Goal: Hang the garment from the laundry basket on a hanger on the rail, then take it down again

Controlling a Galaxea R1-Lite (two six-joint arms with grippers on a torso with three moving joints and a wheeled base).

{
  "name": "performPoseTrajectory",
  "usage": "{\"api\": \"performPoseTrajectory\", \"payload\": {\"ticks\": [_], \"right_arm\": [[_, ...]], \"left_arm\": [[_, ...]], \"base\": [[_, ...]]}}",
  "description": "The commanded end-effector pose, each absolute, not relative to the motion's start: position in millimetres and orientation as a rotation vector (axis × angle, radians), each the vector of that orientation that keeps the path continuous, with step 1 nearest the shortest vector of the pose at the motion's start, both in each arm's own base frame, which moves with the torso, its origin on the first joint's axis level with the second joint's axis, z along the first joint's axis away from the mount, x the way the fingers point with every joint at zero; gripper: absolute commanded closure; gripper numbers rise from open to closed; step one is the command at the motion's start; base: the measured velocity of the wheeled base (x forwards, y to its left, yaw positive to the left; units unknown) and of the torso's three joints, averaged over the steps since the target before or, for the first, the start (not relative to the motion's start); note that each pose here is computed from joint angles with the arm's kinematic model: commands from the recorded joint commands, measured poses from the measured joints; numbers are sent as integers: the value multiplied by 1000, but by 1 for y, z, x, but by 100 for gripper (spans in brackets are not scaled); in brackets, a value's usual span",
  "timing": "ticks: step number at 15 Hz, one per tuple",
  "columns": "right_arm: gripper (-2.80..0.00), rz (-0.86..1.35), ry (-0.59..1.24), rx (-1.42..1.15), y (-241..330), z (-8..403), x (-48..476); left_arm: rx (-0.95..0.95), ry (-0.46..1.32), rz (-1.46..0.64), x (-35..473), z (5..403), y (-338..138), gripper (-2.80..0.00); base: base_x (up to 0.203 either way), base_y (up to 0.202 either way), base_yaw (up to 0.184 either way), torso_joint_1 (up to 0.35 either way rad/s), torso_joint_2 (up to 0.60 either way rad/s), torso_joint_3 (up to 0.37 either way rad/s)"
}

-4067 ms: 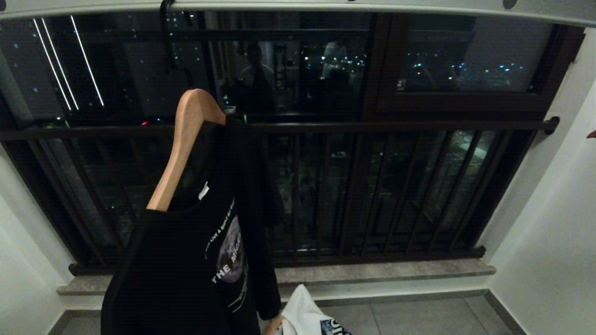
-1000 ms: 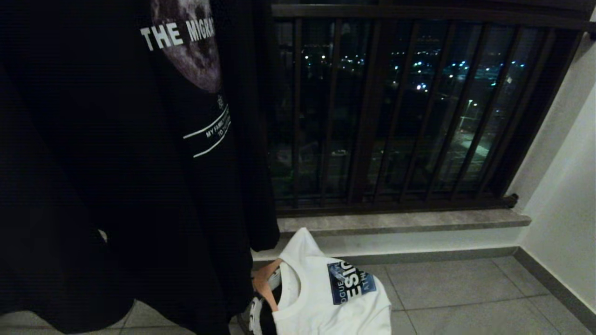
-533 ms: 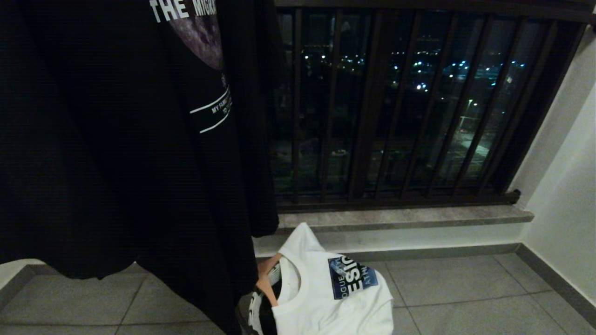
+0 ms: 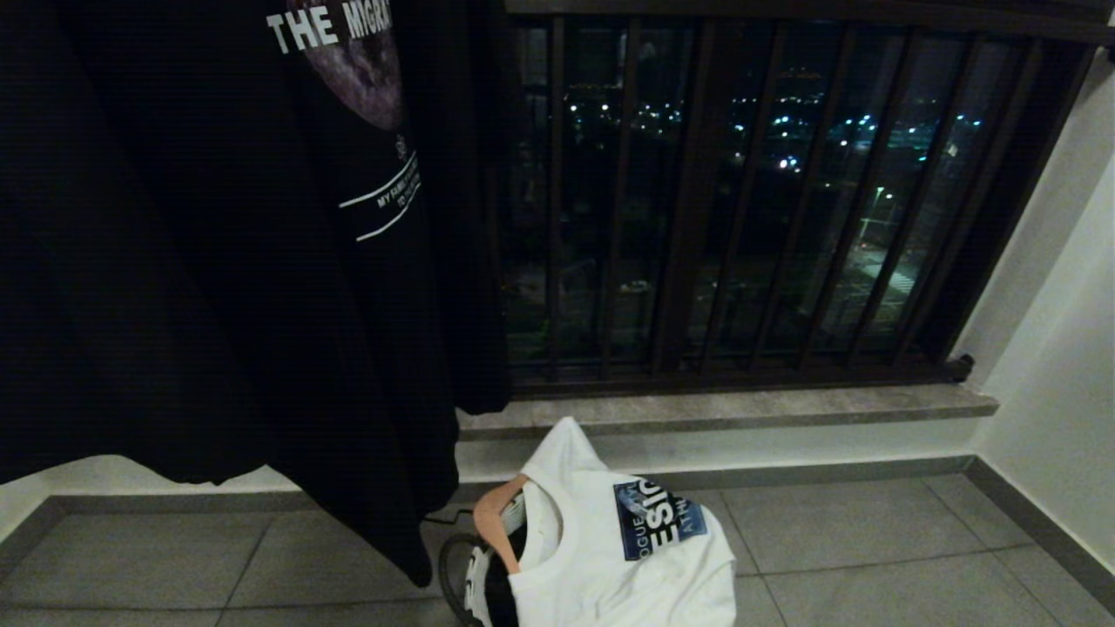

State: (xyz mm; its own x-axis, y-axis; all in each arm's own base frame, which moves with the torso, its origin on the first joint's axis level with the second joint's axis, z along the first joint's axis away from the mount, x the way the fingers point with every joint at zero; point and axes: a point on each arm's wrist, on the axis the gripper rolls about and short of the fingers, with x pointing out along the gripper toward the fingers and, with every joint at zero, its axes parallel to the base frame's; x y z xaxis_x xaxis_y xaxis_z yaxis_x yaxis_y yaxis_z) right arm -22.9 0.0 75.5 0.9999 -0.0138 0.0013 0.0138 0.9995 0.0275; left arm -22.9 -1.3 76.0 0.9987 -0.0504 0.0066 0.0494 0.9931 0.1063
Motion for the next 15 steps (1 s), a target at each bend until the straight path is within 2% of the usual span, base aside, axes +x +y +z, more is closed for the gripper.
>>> {"api": "performPoseTrajectory", "payload": {"ticks": [1,15], "right_arm": [[0,-14,-2,28,0,75,-23],[0,-14,-2,28,0,75,-23]], "left_arm": [[106,-6,-50,-23,75,-1,0],[98,-7,-49,-23,75,-1,0]], "base": [[0,0,0,0,0,0],[0,0,0,0,0,0]]}}
